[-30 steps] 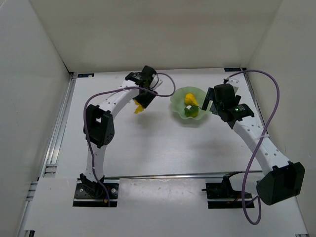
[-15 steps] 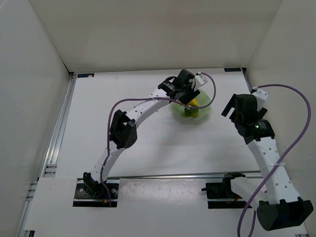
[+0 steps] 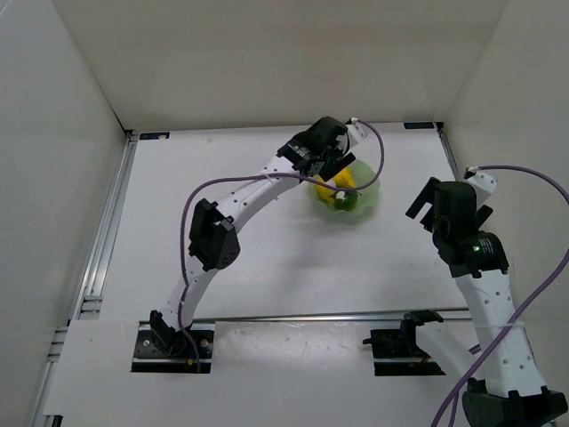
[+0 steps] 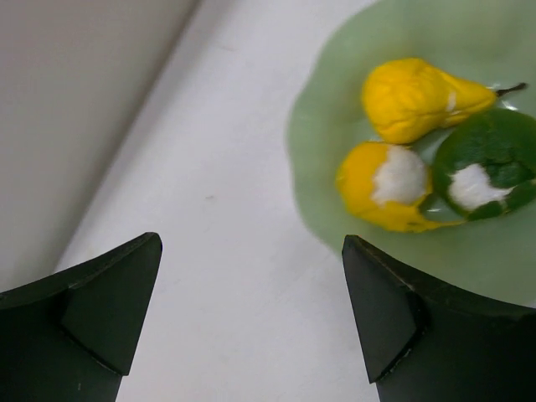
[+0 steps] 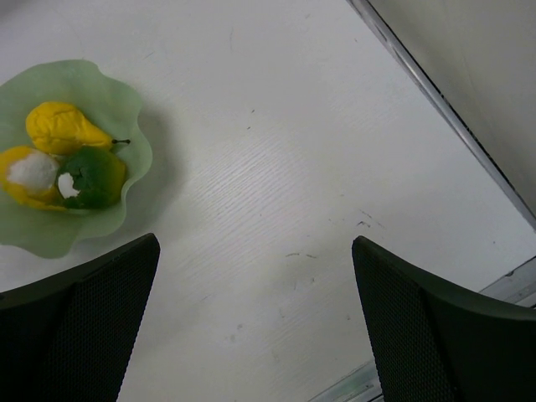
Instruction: Place and organize the fake fruits in the fruit bowl
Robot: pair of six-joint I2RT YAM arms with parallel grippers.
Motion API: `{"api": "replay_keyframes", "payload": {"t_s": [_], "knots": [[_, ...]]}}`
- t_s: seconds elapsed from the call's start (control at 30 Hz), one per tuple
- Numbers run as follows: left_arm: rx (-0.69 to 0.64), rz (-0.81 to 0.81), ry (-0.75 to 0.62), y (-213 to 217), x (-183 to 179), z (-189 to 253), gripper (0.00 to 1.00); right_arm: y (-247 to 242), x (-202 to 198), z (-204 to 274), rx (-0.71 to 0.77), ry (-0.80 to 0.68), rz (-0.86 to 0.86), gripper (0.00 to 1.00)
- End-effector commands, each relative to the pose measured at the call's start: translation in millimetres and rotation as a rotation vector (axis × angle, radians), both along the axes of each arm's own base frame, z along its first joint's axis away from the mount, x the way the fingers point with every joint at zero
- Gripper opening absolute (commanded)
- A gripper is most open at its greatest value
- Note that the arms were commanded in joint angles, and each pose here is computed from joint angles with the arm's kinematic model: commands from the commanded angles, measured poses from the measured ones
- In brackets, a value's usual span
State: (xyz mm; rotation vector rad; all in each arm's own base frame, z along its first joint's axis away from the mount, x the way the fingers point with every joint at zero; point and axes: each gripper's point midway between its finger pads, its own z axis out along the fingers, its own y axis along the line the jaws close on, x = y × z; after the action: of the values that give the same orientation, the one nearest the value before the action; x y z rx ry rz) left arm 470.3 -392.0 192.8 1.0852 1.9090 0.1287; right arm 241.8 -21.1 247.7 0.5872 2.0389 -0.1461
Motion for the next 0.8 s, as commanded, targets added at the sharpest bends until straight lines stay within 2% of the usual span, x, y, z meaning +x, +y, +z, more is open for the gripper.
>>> {"api": "replay_keyframes", "payload": {"t_s": [0.0,0.03,0.07,0.1,0.13,0.17,0.2,0.23,0.27,0.3,0.33,0.4,0.43,0.57,0.63,0.67,0.77], "knots": [[-0.029,0.154,-0.222,66,-5,121,1.0,10,-5,-7,0.059,0.028,0.028,1.0],[-0.058,0.195,-0.243,90,-11,144,1.0,14,-5,-12,0.076,0.038,0.036,1.0],[-0.054,0.273,-0.237,127,-2,145,1.0,16,-9,-16,0.084,0.061,0.049,1.0],[-0.026,0.339,-0.183,156,-3,119,1.0,18,-9,-27,0.094,0.093,0.05,1.0],[-0.068,0.395,-0.202,188,-13,139,1.0,20,-13,-34,0.106,0.118,0.047,1.0],[-0.073,0.473,-0.198,219,-14,137,1.0,17,-14,-40,0.104,0.131,0.036,1.0],[-0.066,0.611,-0.152,275,-11,113,1.0,17,-17,-47,0.107,0.154,0.029,1.0],[-0.062,0.684,-0.128,308,-19,107,1.0,16,-21,-54,0.105,0.169,0.028,1.0],[-0.094,0.76,-0.146,343,-36,120,1.0,15,-24,-56,0.114,0.167,0.023,1.0],[-0.097,0.886,-0.124,400,-46,113,1.0,16,-25,-61,0.128,0.18,0.027,1.0],[-0.099,0.925,-0.044,421,-63,84,1.0,18,-28,-64,0.127,0.189,0.051,1.0],[-0.115,1.013,-0.011,465,-101,76,1.0,19,-31,-74,0.134,0.218,0.063,1.0],[-0.065,1.082,0.068,497,-128,43,1.0,19,-31,-74,0.142,0.219,0.061,1.0],[0.01,1.23,0.223,538,-204,-9,1.0,25,-36,-92,0.167,0.271,0.075,1.0],[0.001,1.24,0.276,537,-225,-23,1.0,27,-34,-91,0.175,0.264,0.084,1.0],[0.014,1.207,0.36,528,-240,-43,1.0,27,-34,-91,0.175,0.264,0.084,1.0],[0.018,1.202,0.457,518,-261,-64,1.0,32,-31,-86,0.2,0.245,0.098,1.0]]}}
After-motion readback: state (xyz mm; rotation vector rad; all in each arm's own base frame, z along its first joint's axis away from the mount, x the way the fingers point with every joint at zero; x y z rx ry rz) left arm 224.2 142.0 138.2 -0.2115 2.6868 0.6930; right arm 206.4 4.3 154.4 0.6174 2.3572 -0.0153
